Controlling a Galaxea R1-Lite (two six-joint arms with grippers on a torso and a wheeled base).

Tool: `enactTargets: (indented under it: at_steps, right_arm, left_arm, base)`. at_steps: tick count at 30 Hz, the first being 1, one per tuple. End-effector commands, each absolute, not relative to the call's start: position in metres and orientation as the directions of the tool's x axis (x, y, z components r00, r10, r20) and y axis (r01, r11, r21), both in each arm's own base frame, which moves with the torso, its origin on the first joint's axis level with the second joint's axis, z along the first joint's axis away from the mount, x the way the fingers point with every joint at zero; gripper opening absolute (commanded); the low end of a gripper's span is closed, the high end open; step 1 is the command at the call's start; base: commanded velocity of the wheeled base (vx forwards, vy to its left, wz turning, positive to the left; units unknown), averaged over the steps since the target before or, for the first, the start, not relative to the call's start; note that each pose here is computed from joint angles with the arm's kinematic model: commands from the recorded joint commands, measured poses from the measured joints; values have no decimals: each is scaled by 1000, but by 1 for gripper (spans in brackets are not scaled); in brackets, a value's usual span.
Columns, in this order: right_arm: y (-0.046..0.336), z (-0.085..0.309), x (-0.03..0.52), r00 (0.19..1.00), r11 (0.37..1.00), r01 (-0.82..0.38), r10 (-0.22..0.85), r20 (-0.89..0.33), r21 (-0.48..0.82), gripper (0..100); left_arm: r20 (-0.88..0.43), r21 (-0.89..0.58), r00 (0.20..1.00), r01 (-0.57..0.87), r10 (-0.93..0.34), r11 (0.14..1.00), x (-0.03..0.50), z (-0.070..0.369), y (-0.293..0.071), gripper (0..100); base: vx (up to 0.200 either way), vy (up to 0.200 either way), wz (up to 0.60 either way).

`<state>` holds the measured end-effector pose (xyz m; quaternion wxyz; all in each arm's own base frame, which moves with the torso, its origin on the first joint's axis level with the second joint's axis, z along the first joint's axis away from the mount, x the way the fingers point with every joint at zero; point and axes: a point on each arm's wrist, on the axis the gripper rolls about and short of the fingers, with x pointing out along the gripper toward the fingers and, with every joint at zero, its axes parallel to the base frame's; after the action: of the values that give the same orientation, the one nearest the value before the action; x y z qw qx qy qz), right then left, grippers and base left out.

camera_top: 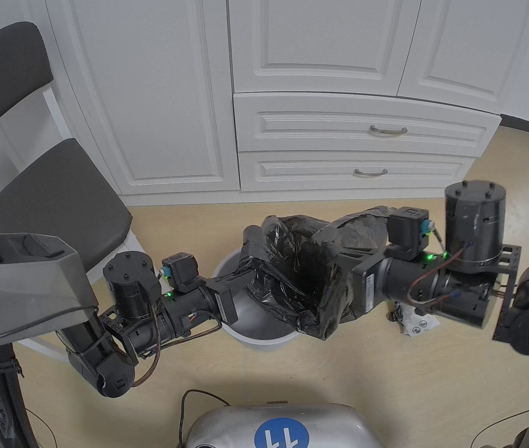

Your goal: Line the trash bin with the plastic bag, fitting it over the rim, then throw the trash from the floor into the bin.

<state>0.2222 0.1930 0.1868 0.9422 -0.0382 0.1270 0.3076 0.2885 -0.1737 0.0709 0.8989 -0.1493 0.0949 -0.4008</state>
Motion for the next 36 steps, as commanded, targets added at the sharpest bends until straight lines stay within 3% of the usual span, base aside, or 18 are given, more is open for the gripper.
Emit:
enactTargets:
  at_steps: [1,6,15,29,30,36]
  right_arm:
    - [238,137,229,723,780,-619,613,-318,95,0]
    - [258,104,240,735,793,-576,609,-299,199,0]
    - [276,85,252,724,778,-511,618,-305,365,0]
    - [289,85,273,758,741,-491,623,-195,457,0]
    - [288,86,274,760,742,-490,621,-192,458,0]
    - [285,89,278,769,745,-484,613,-183,460,0]
  left_arm:
    - [-147,-387,704,606,-695,695,284,44,-174,0]
    - [-204,-422,702,566,-682,709,270,39,-163,0]
    - [-279,-435,693,526,-665,731,262,24,-155,0]
    - [-315,-441,716,471,-623,764,271,12,-141,0]
    - [-319,-443,714,469,-623,764,270,11,-141,100]
    - [-324,-462,709,459,-626,759,271,9,-142,100]
  base:
    - [0,0,0]
    - [0,0,0]
    - [0,0,0]
    - [0,0,0]
    - [0,0,0]
    - [0,0,0]
